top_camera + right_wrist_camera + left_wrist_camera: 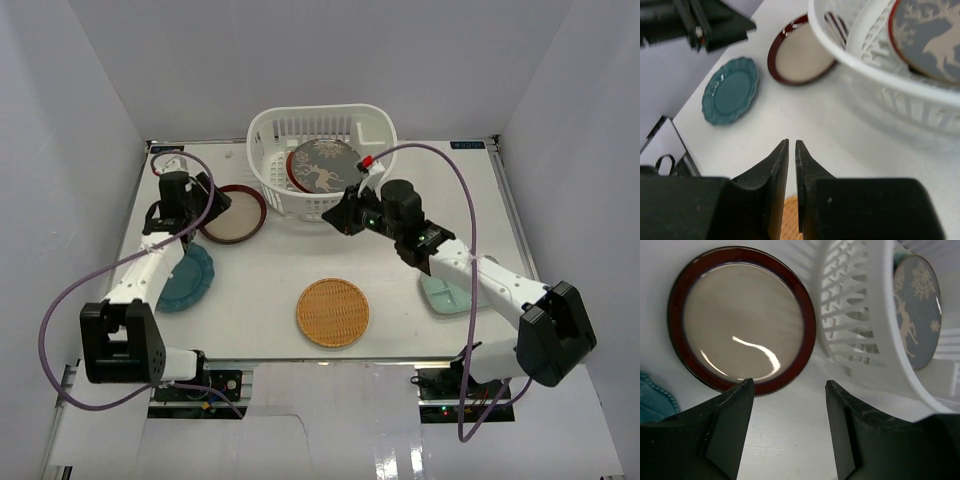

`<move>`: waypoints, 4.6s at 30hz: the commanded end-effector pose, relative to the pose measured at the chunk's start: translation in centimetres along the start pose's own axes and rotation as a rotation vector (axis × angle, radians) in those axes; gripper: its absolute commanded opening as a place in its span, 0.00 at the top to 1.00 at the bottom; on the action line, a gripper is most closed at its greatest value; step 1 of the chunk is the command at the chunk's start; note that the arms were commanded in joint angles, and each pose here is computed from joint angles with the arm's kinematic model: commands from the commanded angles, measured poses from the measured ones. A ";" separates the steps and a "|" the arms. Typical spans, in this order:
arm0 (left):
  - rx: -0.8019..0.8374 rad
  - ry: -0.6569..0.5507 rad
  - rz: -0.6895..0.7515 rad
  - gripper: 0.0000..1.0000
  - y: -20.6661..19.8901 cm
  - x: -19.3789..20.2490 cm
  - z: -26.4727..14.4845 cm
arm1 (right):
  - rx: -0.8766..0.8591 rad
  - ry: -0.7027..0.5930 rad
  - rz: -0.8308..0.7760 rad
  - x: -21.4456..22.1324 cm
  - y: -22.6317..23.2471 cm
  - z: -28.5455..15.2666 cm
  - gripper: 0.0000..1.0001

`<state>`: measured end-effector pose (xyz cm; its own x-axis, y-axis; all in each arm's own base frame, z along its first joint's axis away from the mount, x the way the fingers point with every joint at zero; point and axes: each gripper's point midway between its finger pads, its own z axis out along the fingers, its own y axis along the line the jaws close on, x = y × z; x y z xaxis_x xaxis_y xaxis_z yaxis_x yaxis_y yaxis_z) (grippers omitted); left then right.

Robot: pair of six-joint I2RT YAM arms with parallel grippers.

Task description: Place the plates into the plastic bin on the countertop

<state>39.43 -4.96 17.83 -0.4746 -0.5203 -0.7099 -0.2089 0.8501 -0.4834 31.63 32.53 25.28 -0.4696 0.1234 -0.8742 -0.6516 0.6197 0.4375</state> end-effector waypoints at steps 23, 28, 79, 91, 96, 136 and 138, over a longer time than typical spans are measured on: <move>0.044 0.270 -0.065 0.32 12.7 0.4 12.1 | -0.188 0.087 -0.050 7.8 5.1 -3.0 0.55; 0.040 0.292 -0.072 0.39 13.3 1.3 12.7 | -0.173 0.082 -0.050 7.6 4.9 -2.9 0.55; 0.490 -0.145 0.039 1.00 -23.5 -10.6 3.5 | 0.201 -0.119 -0.091 5.0 -1.3 -12.2 0.92; 0.375 -0.029 0.112 1.00 -24.5 -4.6 13.5 | 0.212 -0.090 -0.092 6.0 -1.9 -12.0 0.92; 0.339 -0.008 0.147 1.00 -23.3 -3.2 15.3 | 0.192 -0.061 -0.090 6.5 -1.6 -11.5 0.89; 0.525 -0.295 0.304 0.02 -12.9 -2.7 -18.9 | -0.291 0.459 0.244 21.6 13.9 12.0 0.30; 0.571 -0.271 0.333 0.02 -13.1 -1.6 -19.2 | -0.293 0.477 0.279 22.4 14.0 13.3 0.31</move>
<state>27.61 -13.11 37.09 -0.1403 -0.3681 -0.9191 0.3858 0.8346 -0.3931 19.78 52.16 8.32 -0.7692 -0.1861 -0.6113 -0.6243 0.4231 0.6567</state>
